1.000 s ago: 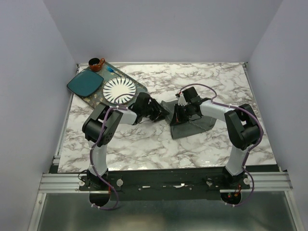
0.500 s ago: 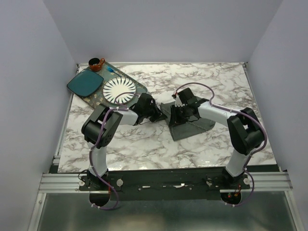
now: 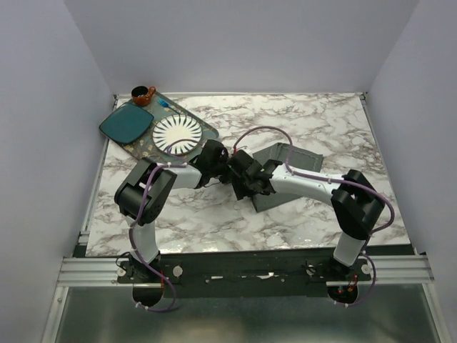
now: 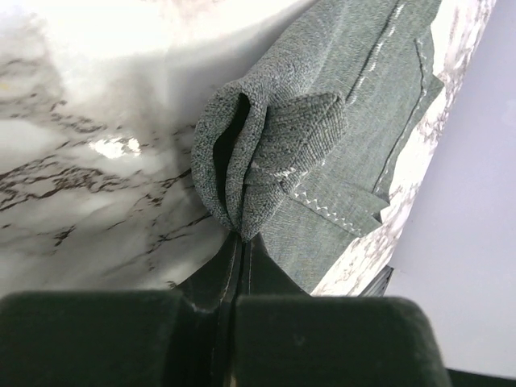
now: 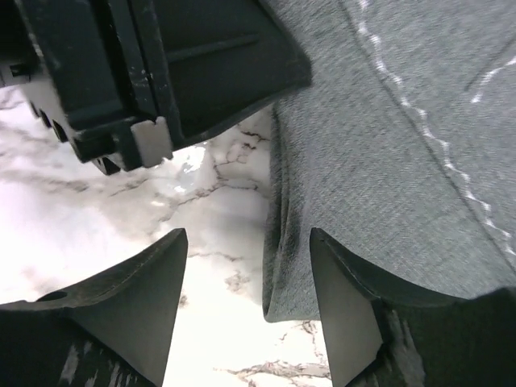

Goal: Fold the napkin, place the utensils inside, and roll it up
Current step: Roll the napkin with the utensil

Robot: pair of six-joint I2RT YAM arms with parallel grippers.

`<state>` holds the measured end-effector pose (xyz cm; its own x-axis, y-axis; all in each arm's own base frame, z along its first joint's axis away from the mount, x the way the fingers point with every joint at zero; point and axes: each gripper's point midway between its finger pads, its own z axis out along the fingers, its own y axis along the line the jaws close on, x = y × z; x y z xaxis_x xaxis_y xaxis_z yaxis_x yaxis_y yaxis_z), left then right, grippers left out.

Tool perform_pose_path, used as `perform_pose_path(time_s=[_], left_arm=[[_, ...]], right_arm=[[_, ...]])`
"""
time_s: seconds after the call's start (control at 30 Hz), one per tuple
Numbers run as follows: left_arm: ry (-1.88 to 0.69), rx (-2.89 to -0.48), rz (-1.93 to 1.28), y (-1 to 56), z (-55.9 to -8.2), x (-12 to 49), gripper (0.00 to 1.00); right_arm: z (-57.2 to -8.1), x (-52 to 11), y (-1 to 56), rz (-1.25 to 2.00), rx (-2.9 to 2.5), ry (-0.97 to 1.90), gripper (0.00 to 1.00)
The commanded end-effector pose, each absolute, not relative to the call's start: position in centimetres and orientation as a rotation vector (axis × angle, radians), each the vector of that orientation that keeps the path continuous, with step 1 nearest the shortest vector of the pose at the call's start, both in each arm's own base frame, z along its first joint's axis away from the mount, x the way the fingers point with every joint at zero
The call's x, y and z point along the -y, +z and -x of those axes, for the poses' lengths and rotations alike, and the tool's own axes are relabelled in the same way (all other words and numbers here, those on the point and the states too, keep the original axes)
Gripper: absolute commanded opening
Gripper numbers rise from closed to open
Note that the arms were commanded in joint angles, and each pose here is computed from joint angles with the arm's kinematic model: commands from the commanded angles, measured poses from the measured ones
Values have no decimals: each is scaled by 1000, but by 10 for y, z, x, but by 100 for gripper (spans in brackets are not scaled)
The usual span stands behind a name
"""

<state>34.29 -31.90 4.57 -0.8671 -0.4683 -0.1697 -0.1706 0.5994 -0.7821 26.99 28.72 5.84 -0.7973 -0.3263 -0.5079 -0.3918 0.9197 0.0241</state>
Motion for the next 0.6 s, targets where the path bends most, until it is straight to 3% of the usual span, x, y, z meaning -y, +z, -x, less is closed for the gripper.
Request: perform_pose_path(time_s=[0.0, 0.43, 0.57], left_arm=[[-1194, -2481, 560, 47, -333, 320, 0], [-1243, -2484, 613, 51, -333, 315, 0], [-1252, -2484, 620, 51, -334, 314, 0]], right_arm=[[-289, -274, 55, 432, -2429, -185, 71], [-293, -269, 36, 369, -2275, -401, 65], [-295, -262, 26, 401, -2259, -471, 46]])
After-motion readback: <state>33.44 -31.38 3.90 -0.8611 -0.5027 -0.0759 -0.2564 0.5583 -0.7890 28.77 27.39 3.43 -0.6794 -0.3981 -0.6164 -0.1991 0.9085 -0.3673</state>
